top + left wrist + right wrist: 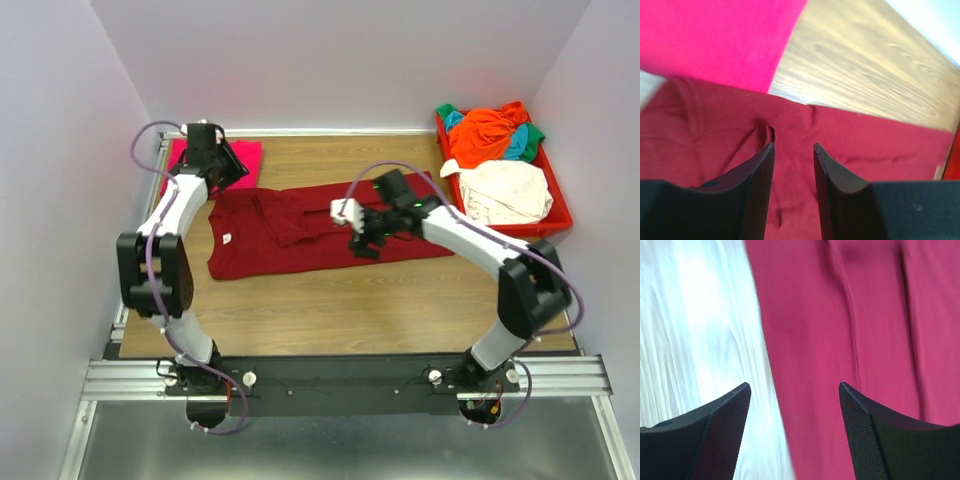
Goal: Fold and stack the t-shirts
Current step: Fold the tshirt
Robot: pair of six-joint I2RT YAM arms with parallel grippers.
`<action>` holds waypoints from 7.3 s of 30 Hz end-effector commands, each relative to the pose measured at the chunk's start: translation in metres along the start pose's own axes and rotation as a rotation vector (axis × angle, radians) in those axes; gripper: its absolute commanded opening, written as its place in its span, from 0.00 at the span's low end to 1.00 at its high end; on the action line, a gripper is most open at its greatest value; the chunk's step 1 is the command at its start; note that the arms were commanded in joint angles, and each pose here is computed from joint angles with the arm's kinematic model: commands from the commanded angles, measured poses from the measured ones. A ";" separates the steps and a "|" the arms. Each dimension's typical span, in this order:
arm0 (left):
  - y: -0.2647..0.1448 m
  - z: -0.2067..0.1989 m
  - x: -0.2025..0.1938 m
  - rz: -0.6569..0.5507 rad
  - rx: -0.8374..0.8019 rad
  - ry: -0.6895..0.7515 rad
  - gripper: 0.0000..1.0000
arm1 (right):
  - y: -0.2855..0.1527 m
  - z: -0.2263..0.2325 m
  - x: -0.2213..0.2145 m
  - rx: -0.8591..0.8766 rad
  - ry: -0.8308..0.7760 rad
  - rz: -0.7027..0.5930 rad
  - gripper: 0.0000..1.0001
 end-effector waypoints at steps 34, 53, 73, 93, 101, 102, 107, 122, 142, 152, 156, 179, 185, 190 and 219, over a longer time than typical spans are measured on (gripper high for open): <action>-0.219 0.047 -0.002 -0.696 -0.235 0.512 0.78 | 0.211 -0.041 0.113 -0.116 -0.143 0.202 0.27; -0.222 0.046 -0.002 -0.707 -0.244 0.511 0.78 | 0.152 -0.113 0.086 -0.455 0.167 0.212 0.21; -0.194 0.037 -0.017 -0.564 -0.314 0.561 0.78 | 0.039 -0.069 0.069 -0.045 0.111 -0.158 1.00; -0.157 0.072 -0.110 -0.113 -0.467 0.086 0.79 | -0.013 0.051 -0.075 0.055 -0.088 0.398 0.84; -0.142 0.095 -0.123 -0.080 -0.377 -0.029 0.77 | 0.001 0.053 -0.100 0.051 -0.055 0.494 0.70; -0.141 0.098 -0.124 -0.072 -0.369 -0.034 0.77 | 0.002 0.053 -0.101 0.044 -0.046 0.498 0.69; -0.138 0.102 -0.130 -0.046 -0.365 -0.028 0.77 | 0.007 0.050 -0.101 0.022 -0.033 0.493 0.66; -0.133 0.114 -0.132 -0.044 -0.284 -0.098 0.76 | 0.014 0.065 -0.121 0.046 -0.008 0.553 0.15; -0.211 0.052 -0.065 -0.351 -0.393 0.121 0.75 | -0.015 0.130 -0.093 0.212 -0.087 0.354 0.01; -0.215 0.039 -0.072 -0.313 -0.492 0.157 0.75 | -0.013 0.181 -0.013 0.409 -0.192 0.140 0.01; -0.223 0.030 -0.072 -0.309 -0.544 0.194 0.75 | -0.006 0.193 0.004 0.519 -0.154 0.070 0.01; -0.283 0.004 -0.076 -0.411 -0.756 0.457 0.75 | 0.086 -0.084 0.045 0.149 0.566 -0.136 0.71; -0.279 0.010 -0.082 -0.398 -0.752 0.450 0.75 | 0.126 -0.123 0.023 0.046 0.723 -0.065 0.71; -0.273 0.015 -0.086 -0.380 -0.744 0.449 0.75 | 0.159 -0.120 -0.003 0.055 0.770 -0.014 0.70; -0.266 0.016 -0.088 -0.358 -0.746 0.428 0.75 | 0.068 -0.186 -0.129 -0.308 1.081 0.089 0.01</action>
Point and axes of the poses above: each gripper's point midway between its finger pads, its own y axis out along the fingers, its own z axis along the line the jaws close on, x = y × z, the point moved 4 cm from there along -y, back along the fingers, and after that the axes turned 15 degrees about -y, right-handed, at the moved point
